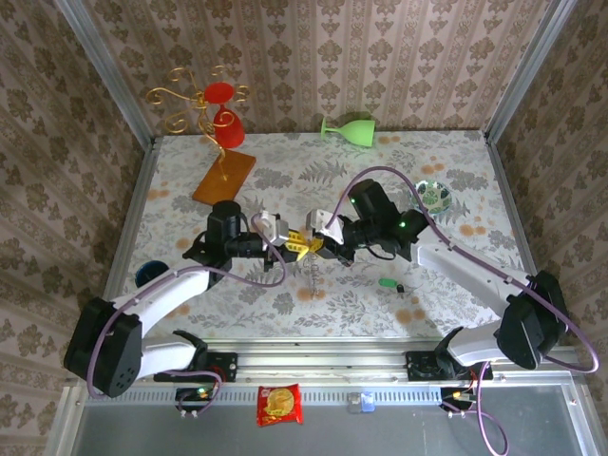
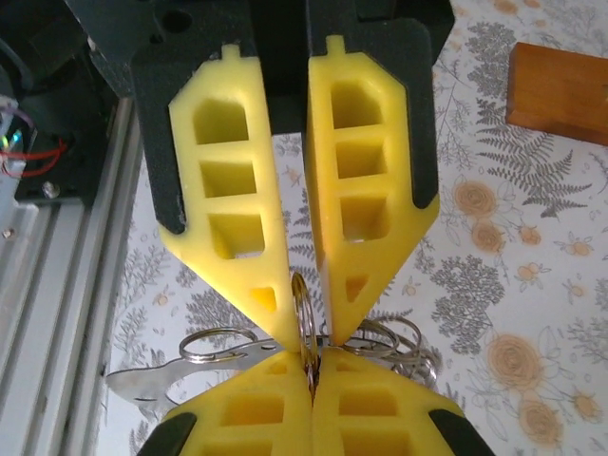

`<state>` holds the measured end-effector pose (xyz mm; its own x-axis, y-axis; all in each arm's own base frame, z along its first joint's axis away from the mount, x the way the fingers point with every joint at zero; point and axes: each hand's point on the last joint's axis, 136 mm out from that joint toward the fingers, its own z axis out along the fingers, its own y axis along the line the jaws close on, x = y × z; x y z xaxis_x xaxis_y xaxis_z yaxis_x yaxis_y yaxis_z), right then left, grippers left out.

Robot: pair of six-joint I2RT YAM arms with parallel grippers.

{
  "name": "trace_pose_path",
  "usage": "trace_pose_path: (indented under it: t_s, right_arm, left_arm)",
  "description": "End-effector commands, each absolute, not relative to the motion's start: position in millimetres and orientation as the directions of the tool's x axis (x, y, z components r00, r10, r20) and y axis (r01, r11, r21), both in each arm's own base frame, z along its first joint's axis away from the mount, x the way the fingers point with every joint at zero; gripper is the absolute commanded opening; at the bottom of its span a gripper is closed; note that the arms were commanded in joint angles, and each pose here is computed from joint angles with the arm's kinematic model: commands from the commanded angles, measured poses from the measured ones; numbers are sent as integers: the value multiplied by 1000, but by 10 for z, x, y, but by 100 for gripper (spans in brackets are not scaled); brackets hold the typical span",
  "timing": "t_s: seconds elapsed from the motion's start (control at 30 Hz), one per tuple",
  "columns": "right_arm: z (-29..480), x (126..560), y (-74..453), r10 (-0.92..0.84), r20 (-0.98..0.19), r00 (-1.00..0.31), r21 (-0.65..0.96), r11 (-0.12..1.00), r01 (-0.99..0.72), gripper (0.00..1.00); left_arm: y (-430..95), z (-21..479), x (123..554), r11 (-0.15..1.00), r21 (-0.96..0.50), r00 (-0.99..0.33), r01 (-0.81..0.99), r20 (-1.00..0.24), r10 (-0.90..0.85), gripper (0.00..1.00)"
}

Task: Put the keys on the keyring

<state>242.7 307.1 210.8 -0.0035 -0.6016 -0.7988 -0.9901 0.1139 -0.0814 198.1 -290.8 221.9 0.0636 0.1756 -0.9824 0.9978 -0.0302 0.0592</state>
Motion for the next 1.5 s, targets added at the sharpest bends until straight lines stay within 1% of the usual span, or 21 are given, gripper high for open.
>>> trace_pose_path:
  t_s: [0.0, 0.07, 0.1, 0.17, 0.2, 0.27, 0.3, 0.33, 0.37, 0.47, 0.6, 0.8, 0.93, 0.97, 1.2, 1.3, 1.33, 1.47]
  right_arm:
    - [1982, 2250, 3097, -699, -712, 63, -90, 2, -996, 0]
    - [1981, 2249, 3106, -723, -685, 86, -111, -13, -994, 0]
    - [1991, 2254, 3108, -728, -680, 92, -120, -13, -993, 0]
    - [2045, 2272, 3113, -720, -687, 97, -138, -2, -990, 0]
    - [2056, 2295, 3099, -714, -695, 88, -144, 18, -989, 4]
    - [2081, 2338, 3064, -691, -719, 71, -155, 60, -986, 25]
    - [2028, 2372, 3045, -686, -725, 62, -158, 77, -985, 32]
    - [2101, 2384, 3009, -667, -740, 80, -195, 99, -976, 38]
    - [2077, 2413, 2987, -668, -739, 90, -222, 115, -968, 41]
    - [2050, 2438, 2946, -660, -738, 140, -301, 136, -944, 42]
    - [2079, 2398, 2970, -636, -747, 194, -345, 122, -931, 40]
    - [2144, 2473, 2999, -622, -753, 215, -387, 155, -909, 39]
    - [2170, 2477, 3012, -621, -749, 231, -403, 150, -903, 39]
    - [2172, 2467, 3018, -620, -749, 235, -402, 144, -904, 37]
    - [2148, 2414, 3040, -626, -742, 240, -389, 109, -915, 11]
    - [2112, 2404, 3029, -639, -731, 241, -391, 102, -915, 2]
    - [2098, 2409, 3023, -643, -728, 239, -393, 106, -913, 0]
    - [1984, 2439, 3034, -669, -704, 238, -420, 122, -899, 0]
  left_arm:
    - [-2882, 2145, 1974, -33, 94, 99, 995, -963, 250, 10]
    - [-2887, 2139, 1974, -41, 107, 114, 993, -955, 272, 2]
    - [-2887, 2134, 1969, -48, 115, 124, 992, -950, 288, 0]
    - [-2879, 2120, 1980, -43, 128, 135, 991, -942, 309, 0]
    - [-2873, 2127, 1983, -41, 135, 141, 990, -941, 309, 0]
    - [-2863, 2143, 1971, -40, 141, 146, 989, -944, 297, 0]
    - [-2861, 2154, 1957, -43, 135, 142, 990, -948, 284, 0]
    - [-2859, 2169, 1942, -48, 131, 139, 990, -953, 269, 0]
    - [-2863, 2190, 1935, -49, 133, 141, 990, -957, 254, 0]
    - [-2857, 2226, 1910, -57, 139, 148, 989, -966, 214, 0]
    - [-2847, 2231, 1890, -67, 131, 142, 989, -969, 203, 0]
    - [-2851, 2227, 1858, -81, 116, 129, 990, -973, 191, 0]
    - [-2853, 2226, 1846, -87, 110, 125, 990, -974, 189, 0]
    - [-2854, 2223, 1847, -88, 108, 123, 990, -974, 189, 0]
    - [-2853, 2234, 1842, -87, 112, 126, 990, -975, 184, 0]
    - [-2848, 2249, 1858, -75, 122, 134, 990, -974, 181, 0]
    - [-2846, 2254, 1868, -66, 127, 137, 990, -974, 179, 0]
    - [-2857, 2326, 1919, -28, 137, 140, 990, -981, 135, 0]
